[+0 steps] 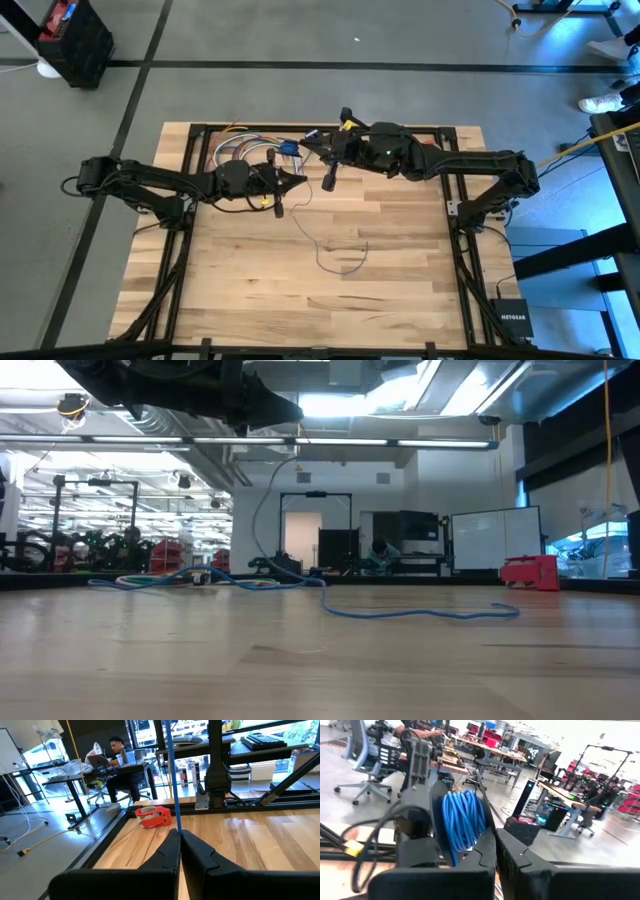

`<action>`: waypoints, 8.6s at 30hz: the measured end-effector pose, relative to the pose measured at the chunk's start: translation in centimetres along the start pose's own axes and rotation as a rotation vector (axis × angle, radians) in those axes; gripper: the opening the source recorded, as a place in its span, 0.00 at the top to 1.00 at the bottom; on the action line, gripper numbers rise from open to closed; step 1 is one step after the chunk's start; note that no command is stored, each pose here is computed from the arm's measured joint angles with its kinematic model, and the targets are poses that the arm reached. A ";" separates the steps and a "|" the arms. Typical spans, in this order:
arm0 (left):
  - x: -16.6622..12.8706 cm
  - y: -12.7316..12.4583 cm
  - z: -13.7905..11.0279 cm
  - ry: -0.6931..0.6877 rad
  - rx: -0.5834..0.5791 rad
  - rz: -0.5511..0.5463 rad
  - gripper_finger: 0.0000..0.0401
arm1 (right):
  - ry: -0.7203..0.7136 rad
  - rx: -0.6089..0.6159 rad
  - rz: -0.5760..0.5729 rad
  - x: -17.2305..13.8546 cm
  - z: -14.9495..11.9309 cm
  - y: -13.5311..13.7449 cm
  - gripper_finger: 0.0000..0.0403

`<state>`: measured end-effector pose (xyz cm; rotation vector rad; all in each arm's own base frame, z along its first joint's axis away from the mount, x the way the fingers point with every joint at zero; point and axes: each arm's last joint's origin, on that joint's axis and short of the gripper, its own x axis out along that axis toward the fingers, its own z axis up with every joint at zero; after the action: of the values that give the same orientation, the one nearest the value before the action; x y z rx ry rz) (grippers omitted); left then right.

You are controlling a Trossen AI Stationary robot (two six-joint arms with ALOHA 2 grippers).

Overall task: Coil cords
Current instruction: Coil the blue wire onto the black spool

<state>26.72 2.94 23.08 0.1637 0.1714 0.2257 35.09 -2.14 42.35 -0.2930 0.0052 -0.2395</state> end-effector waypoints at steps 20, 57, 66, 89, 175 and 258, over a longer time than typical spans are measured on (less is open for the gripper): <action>-10.3 5.6 3.2 0.072 0.049 0.291 1.00 | 0.339 -0.113 -0.005 -1.4 -1.9 4.1 0.99; -4.4 2.9 2.0 0.007 -0.146 0.060 1.00 | 0.419 -0.077 -0.190 8.9 -13.8 3.3 0.99; -3.6 2.8 1.9 -0.011 -0.138 0.051 1.00 | 0.291 -0.040 -0.175 8.1 -9.8 2.2 0.99; -3.6 2.9 2.2 -0.039 -0.049 0.085 1.00 | 0.269 -0.085 -0.139 7.5 -4.9 2.1 0.99; -13.0 4.0 5.1 -0.092 0.006 0.294 0.97 | 0.609 -0.192 -0.139 4.8 -6.1 6.1 0.99; -2.3 4.9 -5.1 0.014 0.077 -0.065 0.67 | 0.229 0.017 -0.053 3.1 -12.0 1.7 1.00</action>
<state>22.50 7.79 19.32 0.2322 0.1989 0.1552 38.00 -4.71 30.42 -0.2481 0.2223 -0.3245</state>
